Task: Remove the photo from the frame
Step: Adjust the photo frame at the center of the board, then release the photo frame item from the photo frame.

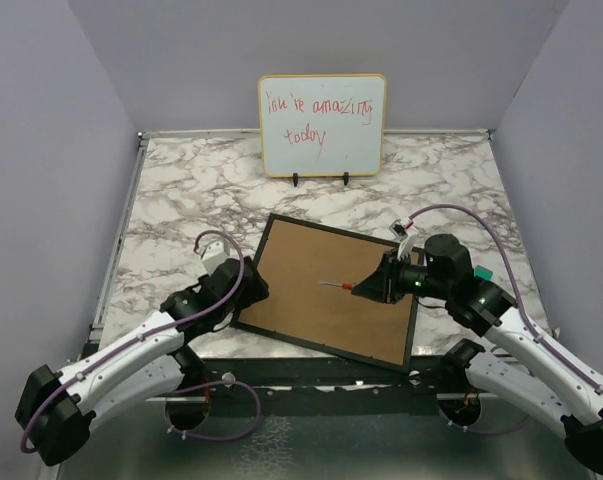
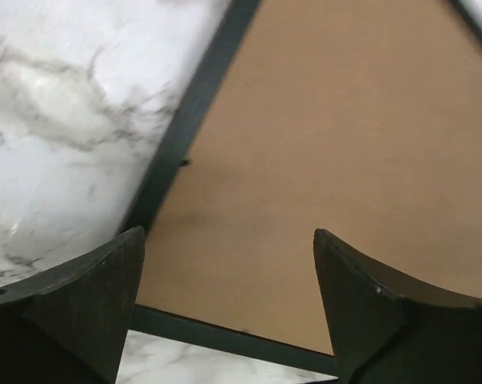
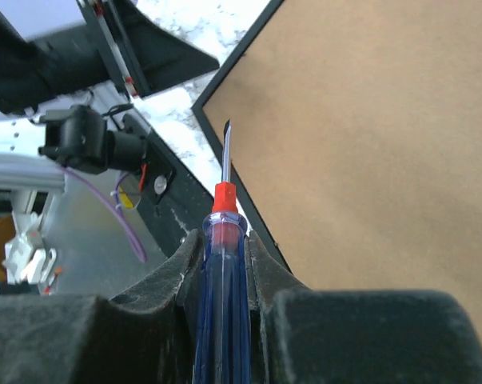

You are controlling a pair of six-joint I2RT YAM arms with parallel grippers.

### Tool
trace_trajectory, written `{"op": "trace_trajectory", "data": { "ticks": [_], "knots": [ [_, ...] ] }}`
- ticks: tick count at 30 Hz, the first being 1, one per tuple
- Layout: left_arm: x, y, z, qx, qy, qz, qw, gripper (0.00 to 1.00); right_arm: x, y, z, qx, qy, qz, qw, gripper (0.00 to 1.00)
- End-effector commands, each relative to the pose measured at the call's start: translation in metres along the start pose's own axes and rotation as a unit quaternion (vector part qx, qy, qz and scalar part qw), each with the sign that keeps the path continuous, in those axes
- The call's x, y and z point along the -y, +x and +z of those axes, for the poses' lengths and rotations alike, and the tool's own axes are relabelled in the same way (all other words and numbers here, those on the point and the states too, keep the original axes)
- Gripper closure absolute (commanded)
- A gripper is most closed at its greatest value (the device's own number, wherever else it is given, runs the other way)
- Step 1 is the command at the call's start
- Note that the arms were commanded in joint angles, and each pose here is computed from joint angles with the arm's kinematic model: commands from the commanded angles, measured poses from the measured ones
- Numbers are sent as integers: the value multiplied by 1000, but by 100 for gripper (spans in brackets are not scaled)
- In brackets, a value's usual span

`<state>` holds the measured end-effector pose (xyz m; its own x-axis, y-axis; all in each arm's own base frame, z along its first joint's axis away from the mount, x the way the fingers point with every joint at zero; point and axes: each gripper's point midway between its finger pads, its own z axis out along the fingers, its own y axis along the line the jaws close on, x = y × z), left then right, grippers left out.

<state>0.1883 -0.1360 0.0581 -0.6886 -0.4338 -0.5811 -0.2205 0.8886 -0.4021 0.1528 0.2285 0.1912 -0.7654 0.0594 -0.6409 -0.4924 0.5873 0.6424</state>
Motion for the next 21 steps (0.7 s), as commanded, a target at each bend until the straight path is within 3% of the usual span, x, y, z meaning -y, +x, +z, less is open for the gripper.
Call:
{"op": "trace_trajectory", "data": {
  "ticks": [1, 4, 11, 17, 21],
  "knots": [
    [45, -39, -39, 17, 60, 57, 996, 10, -20, 4, 4, -14, -80, -64, 995, 99],
    [38, -54, -42, 38, 21, 69, 997, 2, -8, 11, 17, -31, -65, -45, 996, 99],
    [2, -40, -18, 48, -54, 39, 997, 1, 7, 15, 56, -15, -76, 25, 997, 99],
    [-24, -38, -10, 79, -77, -25, 994, 1, 11, 9, 88, -4, -64, -3, 998, 99],
    [-36, -29, -1, 58, -66, -52, 995, 1, 8, 12, 107, -6, -48, -27, 998, 99]
  ]
}}
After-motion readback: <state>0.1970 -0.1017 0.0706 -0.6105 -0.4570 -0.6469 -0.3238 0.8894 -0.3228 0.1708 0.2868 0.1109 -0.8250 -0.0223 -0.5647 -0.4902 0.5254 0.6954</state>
